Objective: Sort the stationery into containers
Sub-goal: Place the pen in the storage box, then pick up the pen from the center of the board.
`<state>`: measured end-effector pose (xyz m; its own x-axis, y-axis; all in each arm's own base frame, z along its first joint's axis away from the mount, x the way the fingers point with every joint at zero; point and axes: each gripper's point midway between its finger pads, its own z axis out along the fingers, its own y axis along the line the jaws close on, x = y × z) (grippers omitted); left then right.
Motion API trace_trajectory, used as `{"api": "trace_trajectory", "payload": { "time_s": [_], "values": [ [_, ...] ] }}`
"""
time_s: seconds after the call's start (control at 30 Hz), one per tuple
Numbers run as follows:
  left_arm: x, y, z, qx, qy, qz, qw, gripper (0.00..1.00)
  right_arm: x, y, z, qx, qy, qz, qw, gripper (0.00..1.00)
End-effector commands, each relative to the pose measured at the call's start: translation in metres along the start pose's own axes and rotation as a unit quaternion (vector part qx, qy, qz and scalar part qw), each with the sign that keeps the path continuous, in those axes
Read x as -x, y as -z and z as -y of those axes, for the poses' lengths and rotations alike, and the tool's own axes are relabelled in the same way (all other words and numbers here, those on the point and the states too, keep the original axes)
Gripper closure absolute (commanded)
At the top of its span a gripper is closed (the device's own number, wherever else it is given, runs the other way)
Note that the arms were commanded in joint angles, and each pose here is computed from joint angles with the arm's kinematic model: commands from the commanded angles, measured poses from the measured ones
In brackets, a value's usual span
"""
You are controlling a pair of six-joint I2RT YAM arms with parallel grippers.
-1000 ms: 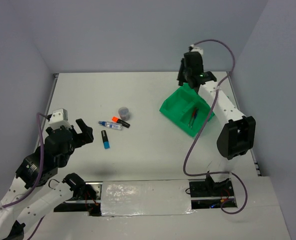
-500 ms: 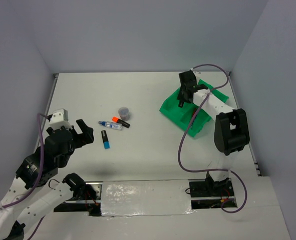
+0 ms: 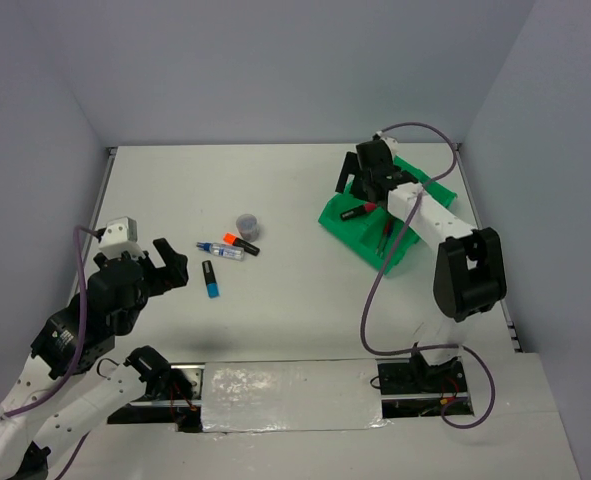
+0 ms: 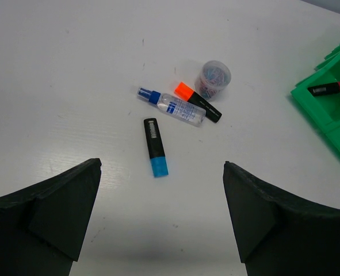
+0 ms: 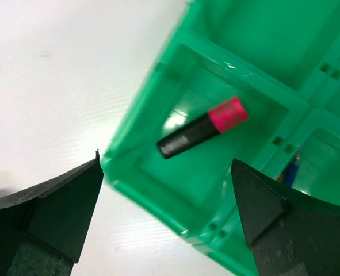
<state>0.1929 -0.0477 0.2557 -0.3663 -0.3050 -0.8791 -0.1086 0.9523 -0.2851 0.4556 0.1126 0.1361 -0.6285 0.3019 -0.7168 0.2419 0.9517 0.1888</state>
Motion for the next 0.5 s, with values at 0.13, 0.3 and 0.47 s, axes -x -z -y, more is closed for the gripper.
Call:
{"api": "trace_trajectory", "payload": {
  "time_s": [0.13, 0.3, 0.47],
  "values": [
    [0.012, 0.004, -0.016, 0.043, 0.031, 0.029, 0.998, 0.01, -0.042, 0.109, -0.168, 0.337, 0.226, 0.048, 0.913, 0.02],
    [0.015, 0.011, -0.039, 0.095, 0.059, 0.047, 0.993, 0.01, -0.123, 0.091, -0.217, 0.281, 0.362, -0.005, 0.889, 0.08],
    [0.014, 0.011, -0.033, 0.076, 0.055, 0.045, 0.995, 0.01, -0.149, 0.063, -0.234, 0.261, 0.381, -0.016, 0.887, 0.43]
  ]
}}
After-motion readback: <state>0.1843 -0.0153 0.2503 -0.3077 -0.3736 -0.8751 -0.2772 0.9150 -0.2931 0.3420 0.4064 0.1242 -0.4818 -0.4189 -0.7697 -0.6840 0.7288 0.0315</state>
